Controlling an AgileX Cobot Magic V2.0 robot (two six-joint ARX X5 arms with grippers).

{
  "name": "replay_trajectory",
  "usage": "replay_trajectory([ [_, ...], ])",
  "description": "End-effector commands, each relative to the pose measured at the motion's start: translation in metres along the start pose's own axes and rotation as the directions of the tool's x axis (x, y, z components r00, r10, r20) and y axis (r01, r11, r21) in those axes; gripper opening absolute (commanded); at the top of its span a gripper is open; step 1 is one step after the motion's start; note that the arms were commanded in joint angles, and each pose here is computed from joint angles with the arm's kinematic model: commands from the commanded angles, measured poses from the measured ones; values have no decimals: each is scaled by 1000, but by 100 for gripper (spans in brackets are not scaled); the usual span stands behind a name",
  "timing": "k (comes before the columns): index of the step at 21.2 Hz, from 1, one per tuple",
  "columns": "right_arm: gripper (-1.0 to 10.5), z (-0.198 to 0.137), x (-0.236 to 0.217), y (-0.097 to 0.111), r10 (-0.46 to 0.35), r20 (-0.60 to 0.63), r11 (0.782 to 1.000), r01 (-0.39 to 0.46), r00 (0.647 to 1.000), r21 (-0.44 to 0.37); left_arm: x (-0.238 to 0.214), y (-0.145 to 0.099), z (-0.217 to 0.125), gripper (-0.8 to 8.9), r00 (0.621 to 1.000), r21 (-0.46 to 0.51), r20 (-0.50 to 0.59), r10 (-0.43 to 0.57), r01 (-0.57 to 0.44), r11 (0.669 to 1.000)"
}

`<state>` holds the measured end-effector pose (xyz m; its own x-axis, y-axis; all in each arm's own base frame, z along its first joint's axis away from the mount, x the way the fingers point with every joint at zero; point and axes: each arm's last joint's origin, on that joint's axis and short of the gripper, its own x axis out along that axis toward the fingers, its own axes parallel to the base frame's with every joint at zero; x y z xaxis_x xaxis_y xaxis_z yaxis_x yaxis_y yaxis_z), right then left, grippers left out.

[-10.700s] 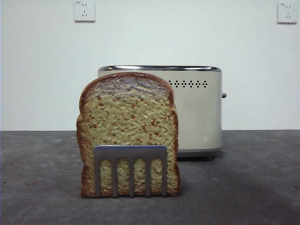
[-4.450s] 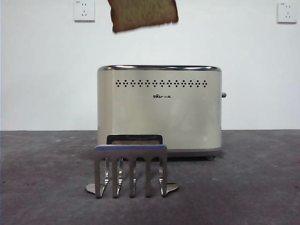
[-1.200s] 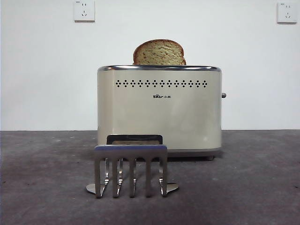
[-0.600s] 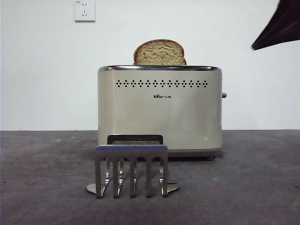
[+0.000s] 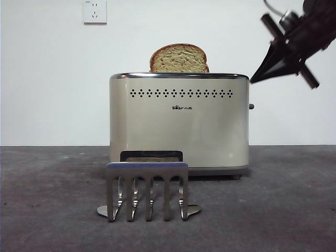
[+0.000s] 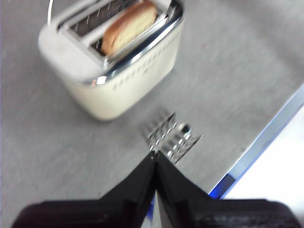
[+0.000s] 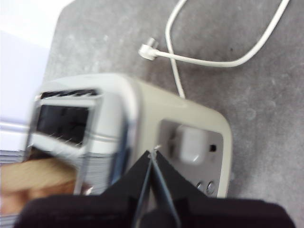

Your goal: Pick up a slice of bread from the rack,put the bread on the toaster,press the button

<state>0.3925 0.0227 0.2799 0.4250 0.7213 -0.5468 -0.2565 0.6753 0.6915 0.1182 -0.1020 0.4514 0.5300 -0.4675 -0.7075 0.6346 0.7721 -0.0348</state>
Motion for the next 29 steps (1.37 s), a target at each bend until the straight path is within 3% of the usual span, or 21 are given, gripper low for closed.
replay_trajectory([
  [1,-8,6,10,-9,6,-17,1000,-6,1000,17,2,2,-16,-8,999,-55,-23,47,-49,997],
  [6,-8,4,25,-25,-3,-61,998,7,998,64,5,4,-33,-8,993,-105,-46,109,-113,988],
  [18,-8,-2,43,-46,-37,-119,991,52,992,124,2,4,-34,-8,993,-106,-38,110,-114,988],
  [29,-8,-18,75,-84,-56,-225,970,107,973,219,3,4,-34,-8,993,-107,-39,110,-114,988],
])
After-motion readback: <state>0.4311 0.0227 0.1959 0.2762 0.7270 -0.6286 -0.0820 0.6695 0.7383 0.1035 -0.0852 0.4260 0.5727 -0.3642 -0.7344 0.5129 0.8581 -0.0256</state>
